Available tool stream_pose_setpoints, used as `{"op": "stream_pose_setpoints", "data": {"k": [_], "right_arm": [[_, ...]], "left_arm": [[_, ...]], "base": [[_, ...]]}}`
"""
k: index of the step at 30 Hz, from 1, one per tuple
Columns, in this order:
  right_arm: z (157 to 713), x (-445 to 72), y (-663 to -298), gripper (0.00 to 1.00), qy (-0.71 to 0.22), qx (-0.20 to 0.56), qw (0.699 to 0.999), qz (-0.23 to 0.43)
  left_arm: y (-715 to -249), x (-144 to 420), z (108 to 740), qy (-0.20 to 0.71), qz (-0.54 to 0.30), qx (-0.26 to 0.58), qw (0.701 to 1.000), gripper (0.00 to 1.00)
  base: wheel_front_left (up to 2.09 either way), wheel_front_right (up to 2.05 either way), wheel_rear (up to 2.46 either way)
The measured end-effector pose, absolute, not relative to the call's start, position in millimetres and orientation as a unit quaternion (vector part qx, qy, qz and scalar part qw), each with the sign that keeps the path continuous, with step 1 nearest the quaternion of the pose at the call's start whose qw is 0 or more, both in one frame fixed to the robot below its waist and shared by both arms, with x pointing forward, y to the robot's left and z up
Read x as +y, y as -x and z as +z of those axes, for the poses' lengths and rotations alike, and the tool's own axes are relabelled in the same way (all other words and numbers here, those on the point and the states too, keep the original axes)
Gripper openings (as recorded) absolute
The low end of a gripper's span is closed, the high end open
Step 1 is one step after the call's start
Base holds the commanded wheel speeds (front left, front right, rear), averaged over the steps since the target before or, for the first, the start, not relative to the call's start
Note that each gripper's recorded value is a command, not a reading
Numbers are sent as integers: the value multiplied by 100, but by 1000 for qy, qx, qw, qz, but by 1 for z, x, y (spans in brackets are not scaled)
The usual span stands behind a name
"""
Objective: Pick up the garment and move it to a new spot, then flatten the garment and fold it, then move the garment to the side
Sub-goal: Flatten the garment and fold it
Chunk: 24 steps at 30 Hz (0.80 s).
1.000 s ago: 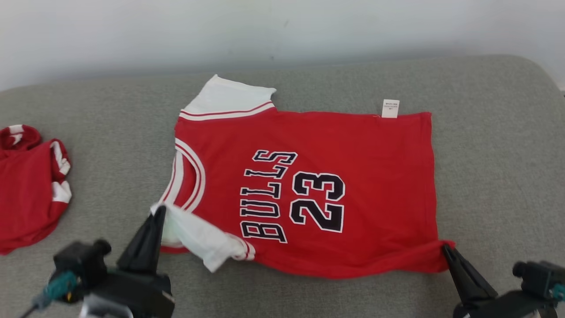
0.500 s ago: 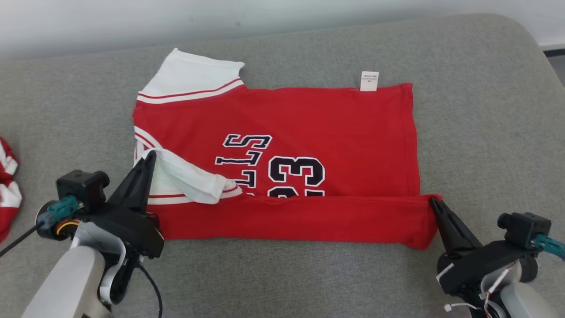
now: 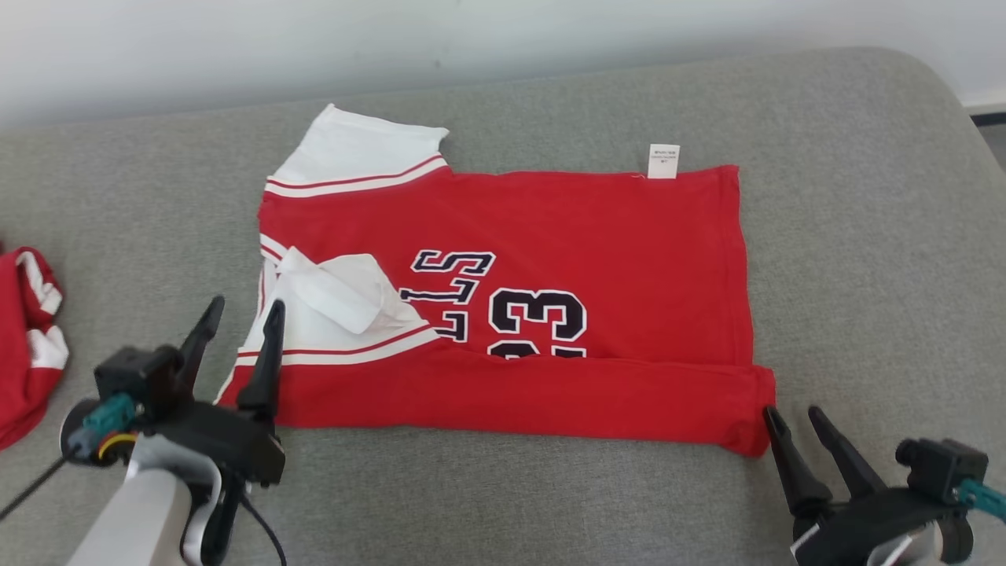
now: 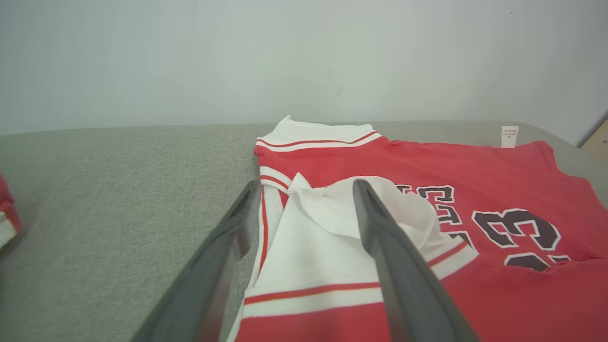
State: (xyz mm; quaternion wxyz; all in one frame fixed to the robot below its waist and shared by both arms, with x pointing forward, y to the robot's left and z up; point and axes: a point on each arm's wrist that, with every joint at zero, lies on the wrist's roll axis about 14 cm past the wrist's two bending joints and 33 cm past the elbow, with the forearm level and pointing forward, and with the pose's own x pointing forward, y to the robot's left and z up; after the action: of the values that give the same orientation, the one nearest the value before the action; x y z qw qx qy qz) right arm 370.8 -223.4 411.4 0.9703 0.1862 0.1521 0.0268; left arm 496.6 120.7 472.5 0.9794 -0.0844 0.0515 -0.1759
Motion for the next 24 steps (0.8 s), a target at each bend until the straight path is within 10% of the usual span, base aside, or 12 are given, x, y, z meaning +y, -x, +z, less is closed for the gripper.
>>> {"op": "stream_pose_setpoints", "data": {"k": [24], "right_arm": [[384, -200, -356, 100, -192, 195, 961, 34]], "left_arm": [[-449, 152, 395, 58, -129, 179, 974, 100]], "base": [[0, 0, 0]]}}
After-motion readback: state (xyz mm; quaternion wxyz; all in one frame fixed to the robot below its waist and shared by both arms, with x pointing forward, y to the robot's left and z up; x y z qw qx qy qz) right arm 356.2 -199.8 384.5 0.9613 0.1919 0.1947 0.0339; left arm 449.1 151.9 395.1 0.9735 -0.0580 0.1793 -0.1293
